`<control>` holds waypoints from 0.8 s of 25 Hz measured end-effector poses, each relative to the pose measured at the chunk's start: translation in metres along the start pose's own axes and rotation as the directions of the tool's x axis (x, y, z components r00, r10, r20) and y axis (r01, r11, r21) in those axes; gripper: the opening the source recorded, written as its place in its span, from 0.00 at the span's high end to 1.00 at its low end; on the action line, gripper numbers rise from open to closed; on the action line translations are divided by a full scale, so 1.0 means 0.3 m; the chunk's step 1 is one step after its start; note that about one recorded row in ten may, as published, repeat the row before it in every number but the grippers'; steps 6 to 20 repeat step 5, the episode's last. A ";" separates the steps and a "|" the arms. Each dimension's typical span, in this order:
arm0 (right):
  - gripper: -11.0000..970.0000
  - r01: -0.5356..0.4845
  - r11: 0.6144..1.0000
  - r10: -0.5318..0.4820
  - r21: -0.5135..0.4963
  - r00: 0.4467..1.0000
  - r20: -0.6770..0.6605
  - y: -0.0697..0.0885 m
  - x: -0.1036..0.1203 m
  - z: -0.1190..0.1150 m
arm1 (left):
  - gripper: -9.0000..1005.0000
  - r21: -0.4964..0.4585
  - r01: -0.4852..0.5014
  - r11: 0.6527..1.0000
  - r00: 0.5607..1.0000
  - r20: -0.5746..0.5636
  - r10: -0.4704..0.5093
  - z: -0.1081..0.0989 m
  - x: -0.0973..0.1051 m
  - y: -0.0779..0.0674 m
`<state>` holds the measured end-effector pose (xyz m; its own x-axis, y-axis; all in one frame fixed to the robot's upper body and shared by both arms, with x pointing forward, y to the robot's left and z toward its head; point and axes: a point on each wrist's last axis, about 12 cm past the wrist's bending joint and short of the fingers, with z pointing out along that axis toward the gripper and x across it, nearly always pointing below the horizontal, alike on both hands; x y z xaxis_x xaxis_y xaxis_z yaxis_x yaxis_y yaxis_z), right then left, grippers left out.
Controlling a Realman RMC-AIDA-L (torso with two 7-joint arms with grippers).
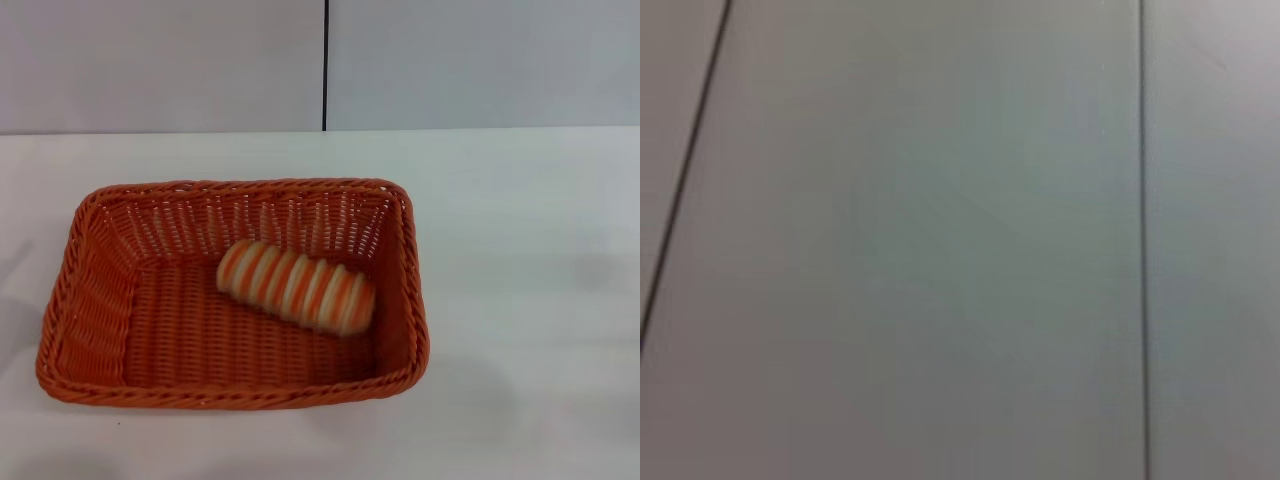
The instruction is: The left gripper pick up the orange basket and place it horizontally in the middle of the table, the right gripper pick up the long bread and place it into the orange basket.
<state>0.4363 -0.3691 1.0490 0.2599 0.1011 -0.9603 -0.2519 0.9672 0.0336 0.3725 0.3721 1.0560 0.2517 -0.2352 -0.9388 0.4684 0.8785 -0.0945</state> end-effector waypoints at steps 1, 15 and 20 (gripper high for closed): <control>0.74 0.017 1.000 -0.017 0.019 1.000 0.005 0.000 0.003 -0.006 | 0.16 -0.012 -0.003 1.000 1.000 0.003 0.003 -0.004 0.002 -0.001; 0.83 0.068 0.994 -0.071 0.086 0.997 0.034 0.007 0.010 -0.027 | 0.16 -0.028 -0.005 1.000 1.000 0.003 0.005 -0.011 0.004 -0.001; 0.83 0.068 0.994 -0.071 0.086 0.997 0.034 0.007 0.010 -0.027 | 0.16 -0.028 -0.005 1.000 1.000 0.003 0.005 -0.011 0.004 -0.001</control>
